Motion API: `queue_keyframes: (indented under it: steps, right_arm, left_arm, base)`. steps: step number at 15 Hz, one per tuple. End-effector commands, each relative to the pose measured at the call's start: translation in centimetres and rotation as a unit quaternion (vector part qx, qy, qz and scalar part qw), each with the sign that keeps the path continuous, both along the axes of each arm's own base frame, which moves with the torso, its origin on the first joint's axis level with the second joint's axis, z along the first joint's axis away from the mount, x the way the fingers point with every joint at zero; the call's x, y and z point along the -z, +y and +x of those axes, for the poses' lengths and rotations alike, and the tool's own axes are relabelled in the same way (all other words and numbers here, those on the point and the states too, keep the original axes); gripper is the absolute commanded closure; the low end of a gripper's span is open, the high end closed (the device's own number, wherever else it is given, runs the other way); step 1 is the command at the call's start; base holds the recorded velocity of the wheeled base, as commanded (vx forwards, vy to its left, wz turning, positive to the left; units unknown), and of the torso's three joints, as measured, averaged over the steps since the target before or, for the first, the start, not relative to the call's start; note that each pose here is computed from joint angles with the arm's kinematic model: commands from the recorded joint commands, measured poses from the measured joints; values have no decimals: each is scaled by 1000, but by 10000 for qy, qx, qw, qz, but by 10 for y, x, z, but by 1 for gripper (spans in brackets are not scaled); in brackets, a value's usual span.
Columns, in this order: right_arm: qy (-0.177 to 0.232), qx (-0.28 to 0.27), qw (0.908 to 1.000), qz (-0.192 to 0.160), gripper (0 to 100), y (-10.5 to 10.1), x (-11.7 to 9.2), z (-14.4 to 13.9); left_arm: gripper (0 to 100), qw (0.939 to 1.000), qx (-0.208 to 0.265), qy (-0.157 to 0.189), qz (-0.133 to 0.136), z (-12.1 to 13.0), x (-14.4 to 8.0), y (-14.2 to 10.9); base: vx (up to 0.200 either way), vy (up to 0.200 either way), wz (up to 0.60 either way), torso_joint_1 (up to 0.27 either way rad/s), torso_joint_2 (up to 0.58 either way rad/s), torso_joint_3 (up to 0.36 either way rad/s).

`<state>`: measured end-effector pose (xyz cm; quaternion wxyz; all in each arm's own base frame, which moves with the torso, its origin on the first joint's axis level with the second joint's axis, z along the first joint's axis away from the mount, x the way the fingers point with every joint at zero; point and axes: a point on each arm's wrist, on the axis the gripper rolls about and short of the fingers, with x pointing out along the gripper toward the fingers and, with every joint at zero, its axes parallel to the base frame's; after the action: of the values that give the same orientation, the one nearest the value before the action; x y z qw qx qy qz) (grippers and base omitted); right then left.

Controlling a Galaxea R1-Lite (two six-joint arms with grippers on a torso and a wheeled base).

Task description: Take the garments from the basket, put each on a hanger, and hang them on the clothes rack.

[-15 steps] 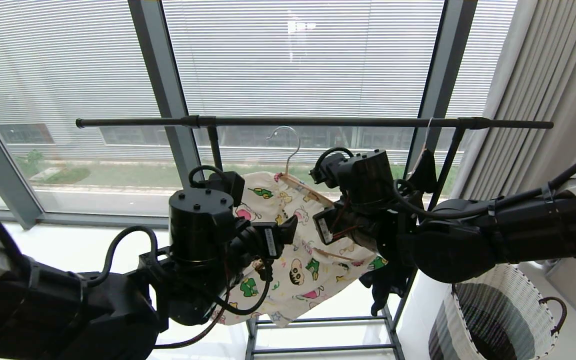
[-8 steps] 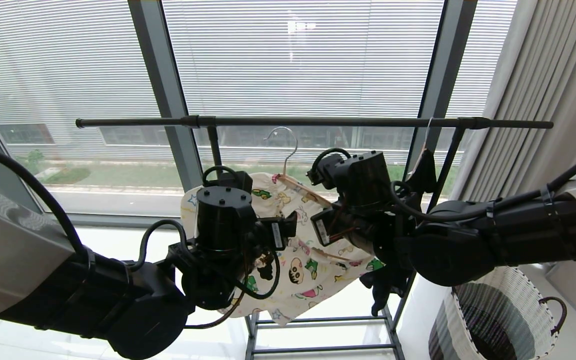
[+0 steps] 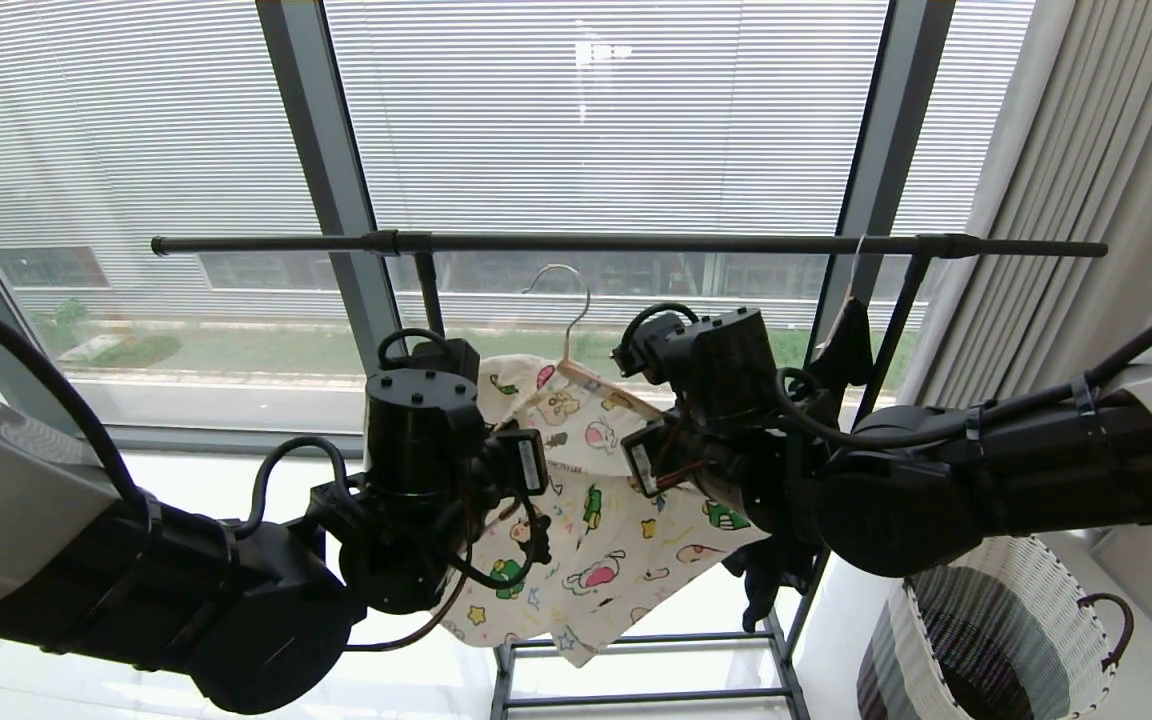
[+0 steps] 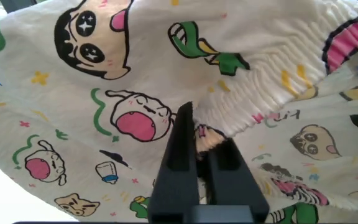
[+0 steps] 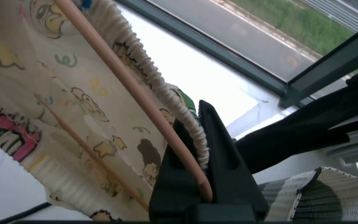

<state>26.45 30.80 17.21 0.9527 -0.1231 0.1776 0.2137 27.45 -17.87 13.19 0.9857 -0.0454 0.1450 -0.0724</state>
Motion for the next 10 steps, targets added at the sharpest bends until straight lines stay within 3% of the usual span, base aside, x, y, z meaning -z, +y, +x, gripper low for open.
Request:
queue_keyframes:
  steps: [1, 3, 5, 6, 10]
  right_arm:
    - [-15, 38, 10000, -1, 100, -1, 0, 0]
    - [-32, 133, 9999, -59, 100, -2, 1, 1]
    - [-16, 123, 9999, -108, 100, -3, 3, 0]
    - [-3, 105, 9998, -183, 100, -4, 5, -2]
    - [64, 81, 9989, -449, 100, -12, 13, -4]
  left_arm:
    - [100, 9995, 52, 82, 316, -11, 4, 8]
    - [100, 9977, 76, 38, 667, -16, 4, 18]
    - [100, 9963, 69, -118, 850, -14, -1, 23]
    - [100, 9942, 69, -325, 1023, -11, -5, 26]
    - [100, 9896, 139, -652, 1271, -8, -10, 28]
  base:
    - [0, 0, 0, 0, 0, 0]
    - [0, 0, 0, 0, 0, 0]
    - [0, 0, 0, 0, 0, 0]
    - [0, 0, 0, 0, 0, 0]
    - [0, 0, 0, 0, 0, 0]
